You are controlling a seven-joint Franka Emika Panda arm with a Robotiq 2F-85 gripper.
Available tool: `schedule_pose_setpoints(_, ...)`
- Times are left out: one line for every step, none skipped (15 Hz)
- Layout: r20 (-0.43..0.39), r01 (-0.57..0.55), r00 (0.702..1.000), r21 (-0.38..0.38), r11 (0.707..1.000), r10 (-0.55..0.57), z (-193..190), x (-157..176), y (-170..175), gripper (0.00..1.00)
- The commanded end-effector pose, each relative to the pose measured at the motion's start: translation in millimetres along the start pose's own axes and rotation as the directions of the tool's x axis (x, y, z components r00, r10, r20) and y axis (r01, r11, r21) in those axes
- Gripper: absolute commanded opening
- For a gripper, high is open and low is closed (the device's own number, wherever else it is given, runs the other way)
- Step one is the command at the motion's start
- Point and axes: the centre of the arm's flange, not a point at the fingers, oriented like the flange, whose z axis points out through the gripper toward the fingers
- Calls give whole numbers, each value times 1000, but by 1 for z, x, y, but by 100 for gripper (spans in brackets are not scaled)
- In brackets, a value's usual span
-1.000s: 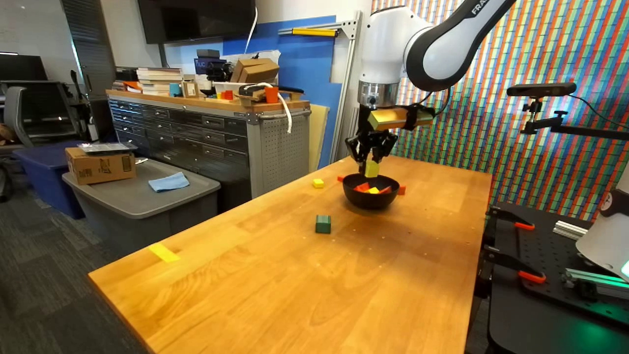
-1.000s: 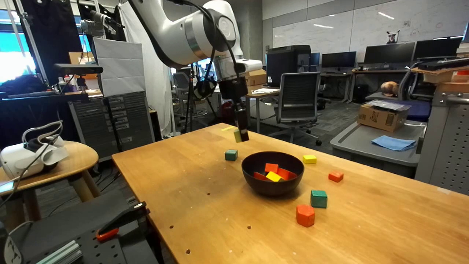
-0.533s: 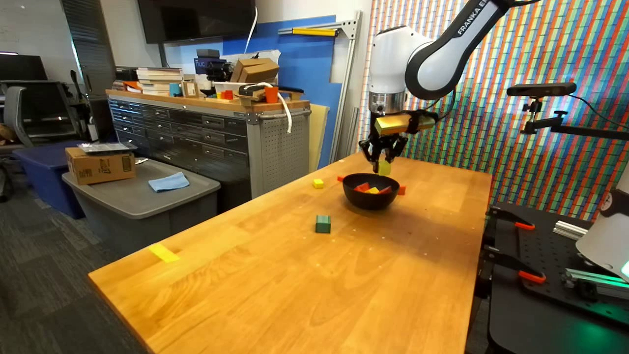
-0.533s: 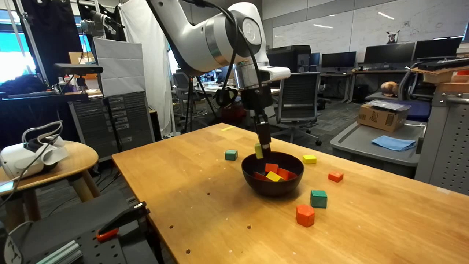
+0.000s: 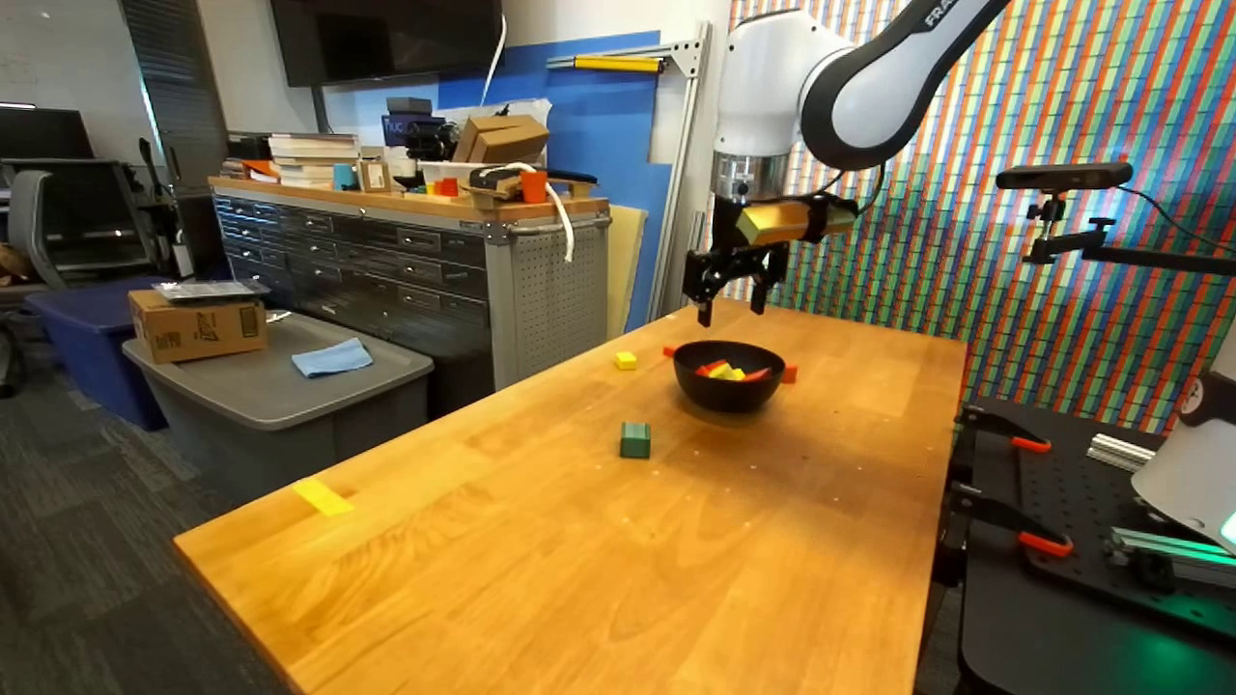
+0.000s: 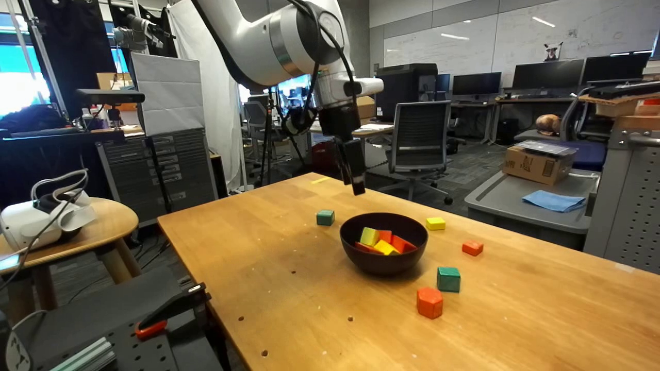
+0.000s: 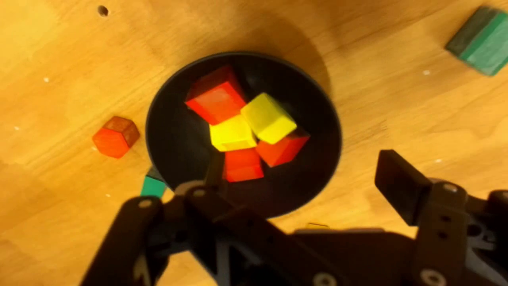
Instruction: Pick up all the toy blocks from the table and put them in the bowl
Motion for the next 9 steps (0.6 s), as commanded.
schedule_pose_setpoints(-1, 197, 980, 50, 979, -197, -80, -32, -24, 100)
schedule_pose_setpoints(-7, 108, 994, 26, 994, -108, -36, -17, -20, 100)
schedule_pose_setpoints(-7, 148, 989, 38, 988, -148, -53, -27, -27, 100)
schedule_pose_setpoints(-10, 169, 986, 43, 985, -169, -64, -33, -32, 100)
schedule_pose_setpoints(-15, 180, 984, 44, 983, -180, -70, -37, -33, 100)
schedule_pose_setpoints(-16, 185, 983, 44, 982, -185, -71, -38, -32, 100)
schedule_pose_setpoints(-13, 188, 982, 42, 981, -188, -70, -37, -31, 100)
schedule_pose_setpoints(-10, 190, 982, 40, 981, -190, -68, -37, -29, 100)
schedule_pose_setpoints(-18, 218, 976, 43, 975, -218, -64, -38, -38, 100)
